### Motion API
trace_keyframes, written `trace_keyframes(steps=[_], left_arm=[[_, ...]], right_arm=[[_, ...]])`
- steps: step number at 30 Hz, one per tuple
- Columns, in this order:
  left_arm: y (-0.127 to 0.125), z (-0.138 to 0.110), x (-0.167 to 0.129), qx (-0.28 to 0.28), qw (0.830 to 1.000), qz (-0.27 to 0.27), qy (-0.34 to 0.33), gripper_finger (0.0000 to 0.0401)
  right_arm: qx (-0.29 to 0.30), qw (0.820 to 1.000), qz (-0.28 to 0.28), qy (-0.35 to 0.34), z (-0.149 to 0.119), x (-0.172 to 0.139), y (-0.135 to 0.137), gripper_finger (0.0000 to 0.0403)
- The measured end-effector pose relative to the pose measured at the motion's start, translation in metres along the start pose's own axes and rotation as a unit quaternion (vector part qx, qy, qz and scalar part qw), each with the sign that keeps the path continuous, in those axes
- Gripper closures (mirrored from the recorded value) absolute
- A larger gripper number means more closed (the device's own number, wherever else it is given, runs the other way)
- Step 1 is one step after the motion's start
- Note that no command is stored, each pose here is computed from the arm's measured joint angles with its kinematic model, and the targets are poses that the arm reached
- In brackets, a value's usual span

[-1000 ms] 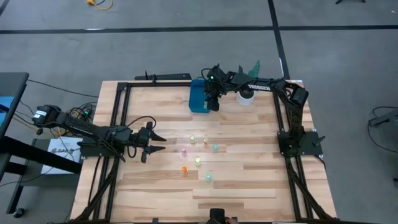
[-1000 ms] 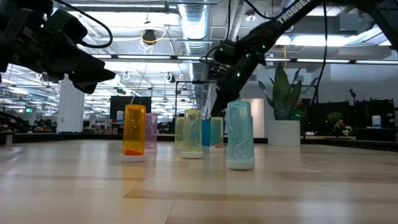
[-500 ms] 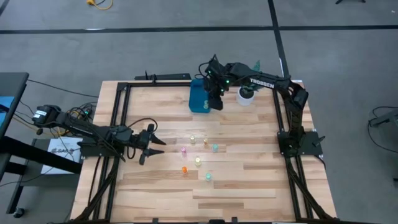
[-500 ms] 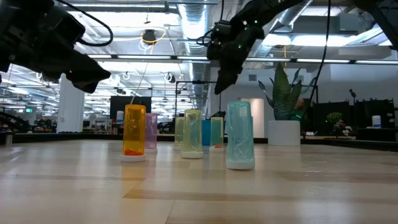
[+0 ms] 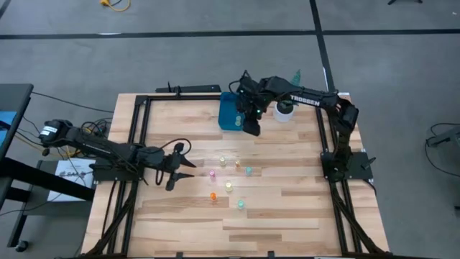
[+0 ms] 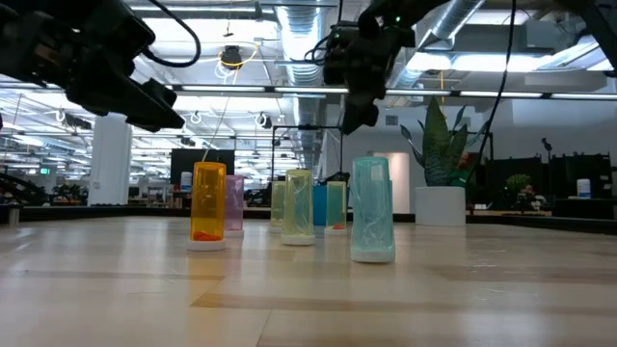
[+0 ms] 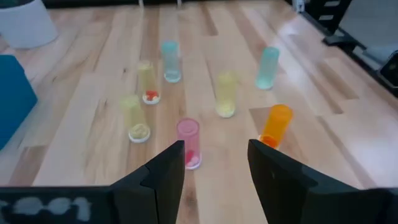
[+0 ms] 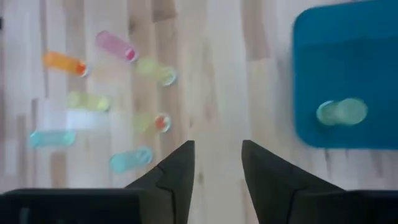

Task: Pick and place pill bottles into a basket
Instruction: Put the pink pill bottle into the blue container

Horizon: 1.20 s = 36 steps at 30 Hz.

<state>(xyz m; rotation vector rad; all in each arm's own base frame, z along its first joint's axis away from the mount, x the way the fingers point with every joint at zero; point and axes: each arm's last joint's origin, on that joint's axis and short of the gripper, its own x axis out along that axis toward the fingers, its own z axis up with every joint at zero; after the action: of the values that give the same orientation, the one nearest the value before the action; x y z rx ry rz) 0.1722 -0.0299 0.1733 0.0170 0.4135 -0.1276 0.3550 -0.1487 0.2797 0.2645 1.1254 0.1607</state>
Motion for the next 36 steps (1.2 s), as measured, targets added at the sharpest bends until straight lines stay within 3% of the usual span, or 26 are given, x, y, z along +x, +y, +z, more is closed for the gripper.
trace_keyframes(steps=[3, 8, 15, 21, 25, 30, 36], left_arm=[[0.003, 0.0, 0.006, -0.004, 1.0, 0.002, 0.013, 0.0236], [0.008, 0.006, 0.018, 0.002, 1.0, 0.003, 0.023, 0.0236], [0.009, 0.022, 0.031, 0.013, 1.0, -0.005, 0.022, 0.0236], [0.008, 0.024, 0.033, 0.013, 0.999, -0.018, 0.038, 0.0236], [0.008, 0.023, 0.033, 0.012, 0.998, -0.029, 0.046, 0.0236], [0.012, 0.02, 0.033, 0.018, 0.998, -0.018, 0.059, 0.0232], [0.022, 0.02, 0.032, 0.03, 0.998, 0.004, 0.061, 0.021]], right_arm=[[0.0, 1.0, 0.011, 0.007, -0.005, -0.009, 0.013, 0.028], [-0.015, 0.998, 0.012, -0.054, -0.017, -0.039, 0.042, 0.028], [-0.026, 0.989, -0.039, -0.142, -0.066, -0.059, 0.087, 0.028], [0.01, 0.965, -0.141, -0.222, -0.125, -0.046, 0.114, 0.028], [0.016, 0.95, -0.151, -0.271, -0.153, -0.027, 0.123, 0.028], [0.015, 0.944, -0.129, -0.304, -0.166, -0.006, 0.127, 0.028], [0.005, 0.942, -0.15, -0.302, -0.165, 0.01, 0.129, 0.028]])
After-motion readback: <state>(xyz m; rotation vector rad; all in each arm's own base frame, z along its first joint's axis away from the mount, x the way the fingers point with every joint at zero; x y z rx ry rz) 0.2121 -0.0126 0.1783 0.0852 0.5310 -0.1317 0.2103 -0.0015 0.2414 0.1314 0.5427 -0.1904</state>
